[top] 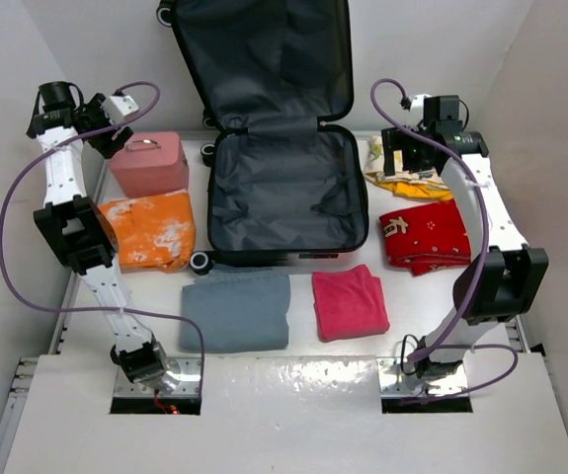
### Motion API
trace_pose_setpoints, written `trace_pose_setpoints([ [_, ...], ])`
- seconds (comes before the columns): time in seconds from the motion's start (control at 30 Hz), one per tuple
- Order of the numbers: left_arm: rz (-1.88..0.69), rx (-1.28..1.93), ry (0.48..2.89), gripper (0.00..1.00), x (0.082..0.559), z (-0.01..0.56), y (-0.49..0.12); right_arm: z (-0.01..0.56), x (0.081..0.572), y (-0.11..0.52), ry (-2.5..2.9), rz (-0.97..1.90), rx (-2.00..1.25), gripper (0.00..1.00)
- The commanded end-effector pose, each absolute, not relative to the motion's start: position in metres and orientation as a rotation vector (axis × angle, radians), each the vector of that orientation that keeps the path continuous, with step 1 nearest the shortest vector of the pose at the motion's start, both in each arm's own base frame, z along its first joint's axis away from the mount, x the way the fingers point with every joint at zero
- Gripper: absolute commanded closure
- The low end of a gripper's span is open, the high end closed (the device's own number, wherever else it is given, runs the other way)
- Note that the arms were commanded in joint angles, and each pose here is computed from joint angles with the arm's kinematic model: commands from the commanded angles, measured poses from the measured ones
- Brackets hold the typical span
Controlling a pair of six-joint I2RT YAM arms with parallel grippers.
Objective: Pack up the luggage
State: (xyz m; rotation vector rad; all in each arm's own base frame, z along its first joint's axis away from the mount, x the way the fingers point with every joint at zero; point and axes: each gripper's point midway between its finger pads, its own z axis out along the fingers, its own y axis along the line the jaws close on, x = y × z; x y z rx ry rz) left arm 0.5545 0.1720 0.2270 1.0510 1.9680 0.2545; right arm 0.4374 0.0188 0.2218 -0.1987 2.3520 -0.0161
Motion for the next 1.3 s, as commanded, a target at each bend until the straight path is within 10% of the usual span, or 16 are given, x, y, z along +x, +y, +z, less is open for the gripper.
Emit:
trace_pose_setpoints([
  [0.0,0.222,1.134,1.850,0.25,0.561,0.236,0.164,0.233,0.447,0.025,2.303,-0.013,-0.228,0.06],
  [0.83,-0.044,1.191,1.840,0.51,0.576,0.177,0.096,0.228,0.449,0.020,2.313,-0.045,-0.225,0.06],
  [0.97,-0.035,1.190,1.849,0.63,0.584,0.167,0.091,0.227,0.450,0.020,2.317,-0.048,-0.218,0.06],
  [1.07,0.000,1.165,1.866,1.00,0.590,0.167,0.098,0.228,0.450,0.018,2.315,-0.052,-0.213,0.06],
  [1.27,0.071,0.984,1.796,1.00,0.593,0.241,0.109,0.230,0.449,0.020,2.308,-0.047,-0.218,0.06],
])
